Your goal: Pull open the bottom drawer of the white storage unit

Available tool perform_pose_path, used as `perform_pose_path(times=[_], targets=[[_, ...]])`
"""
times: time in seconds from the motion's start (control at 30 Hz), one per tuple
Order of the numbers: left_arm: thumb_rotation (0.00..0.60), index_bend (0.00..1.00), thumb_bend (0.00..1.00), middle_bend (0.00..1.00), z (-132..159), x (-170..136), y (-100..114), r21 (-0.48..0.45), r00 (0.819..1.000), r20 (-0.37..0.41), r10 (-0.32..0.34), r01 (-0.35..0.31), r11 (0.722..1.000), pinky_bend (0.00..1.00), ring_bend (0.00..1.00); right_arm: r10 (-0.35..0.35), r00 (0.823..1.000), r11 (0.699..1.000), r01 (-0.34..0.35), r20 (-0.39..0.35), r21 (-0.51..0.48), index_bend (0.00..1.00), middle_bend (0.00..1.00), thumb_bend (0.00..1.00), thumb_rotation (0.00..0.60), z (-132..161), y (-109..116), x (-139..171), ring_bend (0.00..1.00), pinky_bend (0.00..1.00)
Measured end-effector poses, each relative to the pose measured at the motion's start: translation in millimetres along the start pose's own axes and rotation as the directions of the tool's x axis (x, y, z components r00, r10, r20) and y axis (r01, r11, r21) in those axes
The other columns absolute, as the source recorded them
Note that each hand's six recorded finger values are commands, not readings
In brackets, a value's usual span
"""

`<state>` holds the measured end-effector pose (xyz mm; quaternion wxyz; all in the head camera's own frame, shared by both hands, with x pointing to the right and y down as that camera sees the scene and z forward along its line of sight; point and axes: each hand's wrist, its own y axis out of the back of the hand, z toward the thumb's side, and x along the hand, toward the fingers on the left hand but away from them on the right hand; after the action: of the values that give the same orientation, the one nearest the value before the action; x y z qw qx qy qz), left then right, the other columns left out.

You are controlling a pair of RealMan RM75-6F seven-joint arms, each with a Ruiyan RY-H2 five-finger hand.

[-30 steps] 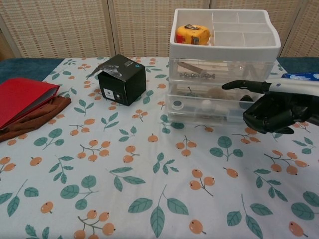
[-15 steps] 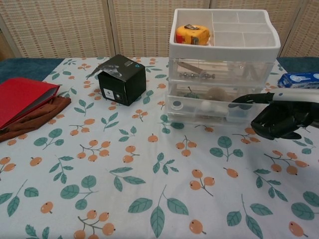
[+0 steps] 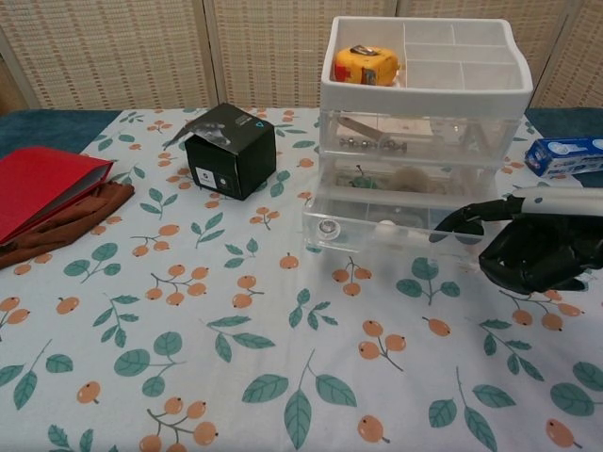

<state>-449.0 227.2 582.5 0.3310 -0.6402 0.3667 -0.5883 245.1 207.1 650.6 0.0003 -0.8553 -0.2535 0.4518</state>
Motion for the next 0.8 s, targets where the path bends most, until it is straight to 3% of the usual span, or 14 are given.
perform_pose_path(times=[0.33,0.47,0.57,0.67,0.8], targets=[[0.600,0.09,0.22,0.15,1.8,2.3,2.3,-0.001,1.000,0.007,0.006,-0.006,1.000,0.12,0.18,0.041,0.999,0.999,-0.041,-0.010,0.004,0.20,0.76,0.59,0.600,-0.5,-14.4,16.5,0.89,0.86],[0.600,0.09,0.22,0.15,2.5,2.2,2.1,0.000,1.000,0.009,0.005,-0.005,1.000,0.12,0.18,0.029,0.999,1.000,-0.029,-0.015,0.008,0.09,0.76,0.58,0.600,-1.8,-11.1,20.9,0.89,0.86],[0.600,0.09,0.22,0.15,2.3,2.3,2.1,0.000,1.000,0.009,0.006,-0.006,1.000,0.12,0.18,0.022,0.999,1.000,-0.021,-0.023,0.018,0.04,0.76,0.52,0.600,-0.8,-7.8,24.8,0.89,0.86],[0.600,0.09,0.22,0.15,1.9,2.2,2.4,0.000,1.000,0.008,0.007,-0.007,1.000,0.12,0.18,0.019,0.999,0.999,-0.018,-0.030,0.034,0.03,0.76,0.39,0.600,0.9,-3.1,29.5,0.89,0.86],[0.600,0.09,0.22,0.15,1.7,1.7,3.6,-0.001,1.000,0.008,0.009,-0.009,1.000,0.12,0.18,0.035,0.999,0.998,-0.032,-0.038,0.063,0.03,0.77,0.30,0.600,7.9,6.2,32.7,0.89,0.88]])
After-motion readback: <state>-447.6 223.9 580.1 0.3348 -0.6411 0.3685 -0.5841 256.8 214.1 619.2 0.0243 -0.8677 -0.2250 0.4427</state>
